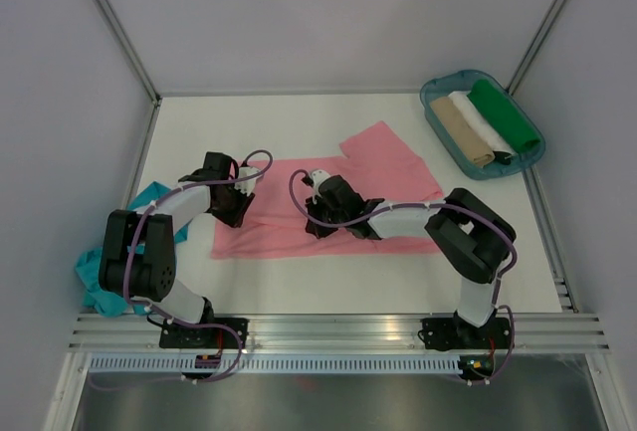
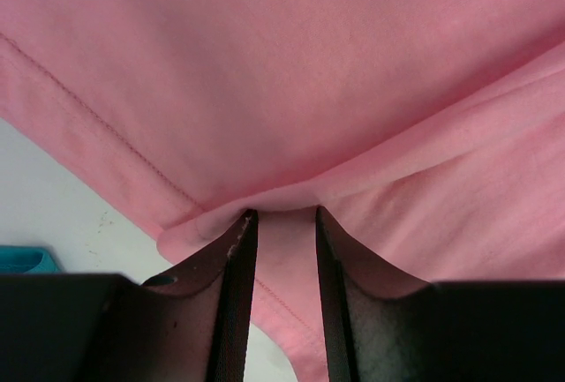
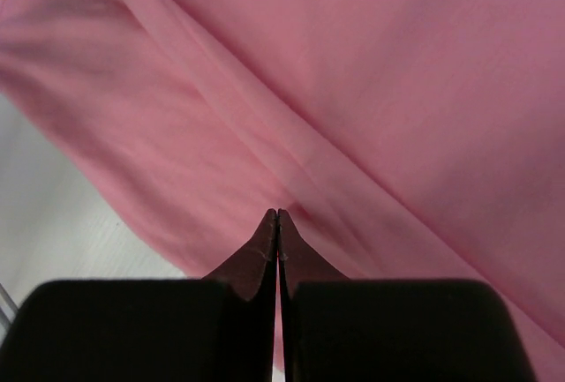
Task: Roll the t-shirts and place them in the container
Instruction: Fold the tshirt
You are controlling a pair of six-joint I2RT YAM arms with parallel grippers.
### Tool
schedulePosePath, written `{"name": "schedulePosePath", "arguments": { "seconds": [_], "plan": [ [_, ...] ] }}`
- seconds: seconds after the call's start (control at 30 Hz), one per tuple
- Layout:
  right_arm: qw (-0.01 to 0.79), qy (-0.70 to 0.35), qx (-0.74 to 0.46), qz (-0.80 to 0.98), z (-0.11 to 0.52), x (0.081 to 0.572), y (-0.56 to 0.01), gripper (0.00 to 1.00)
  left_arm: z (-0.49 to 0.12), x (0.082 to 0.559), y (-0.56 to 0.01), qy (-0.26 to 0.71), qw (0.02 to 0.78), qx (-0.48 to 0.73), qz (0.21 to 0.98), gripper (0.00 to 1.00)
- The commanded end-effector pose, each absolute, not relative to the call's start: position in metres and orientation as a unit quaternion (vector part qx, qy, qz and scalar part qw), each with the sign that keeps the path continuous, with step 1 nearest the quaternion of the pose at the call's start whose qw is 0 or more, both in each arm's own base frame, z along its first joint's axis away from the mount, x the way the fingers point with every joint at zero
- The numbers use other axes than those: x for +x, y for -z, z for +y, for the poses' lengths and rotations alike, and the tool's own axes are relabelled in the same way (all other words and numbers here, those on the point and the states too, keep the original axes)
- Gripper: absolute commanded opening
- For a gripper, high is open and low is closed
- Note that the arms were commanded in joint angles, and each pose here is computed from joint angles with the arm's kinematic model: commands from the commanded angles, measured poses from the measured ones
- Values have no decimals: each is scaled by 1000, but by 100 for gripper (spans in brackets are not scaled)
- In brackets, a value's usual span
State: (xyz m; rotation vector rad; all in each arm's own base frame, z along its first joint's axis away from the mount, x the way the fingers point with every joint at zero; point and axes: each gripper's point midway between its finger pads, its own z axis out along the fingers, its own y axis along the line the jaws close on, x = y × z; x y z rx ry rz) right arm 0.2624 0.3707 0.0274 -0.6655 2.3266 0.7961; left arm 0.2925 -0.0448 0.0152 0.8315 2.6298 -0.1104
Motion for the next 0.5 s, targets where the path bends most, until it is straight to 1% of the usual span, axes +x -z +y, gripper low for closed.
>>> {"name": "schedulePosePath", "arguments": {
  "seconds": [0.0,0.1,0.27,0.47],
  "plan": [
    [325,-272,-242,873,377,286,-31,0,-48,307,-21,39,220,282,933,38],
    [324,-246,-239,882,373,294,-23,0,-46,310,-21,33,220,281,934,39],
    [340,-233,-233,881,370,304,-31,0,-48,312,-30,34,235,283,929,43],
    [346,-211,-229,885,366,320,-30,0,-45,313,-28,28,231,283,930,44]
  ]
}}
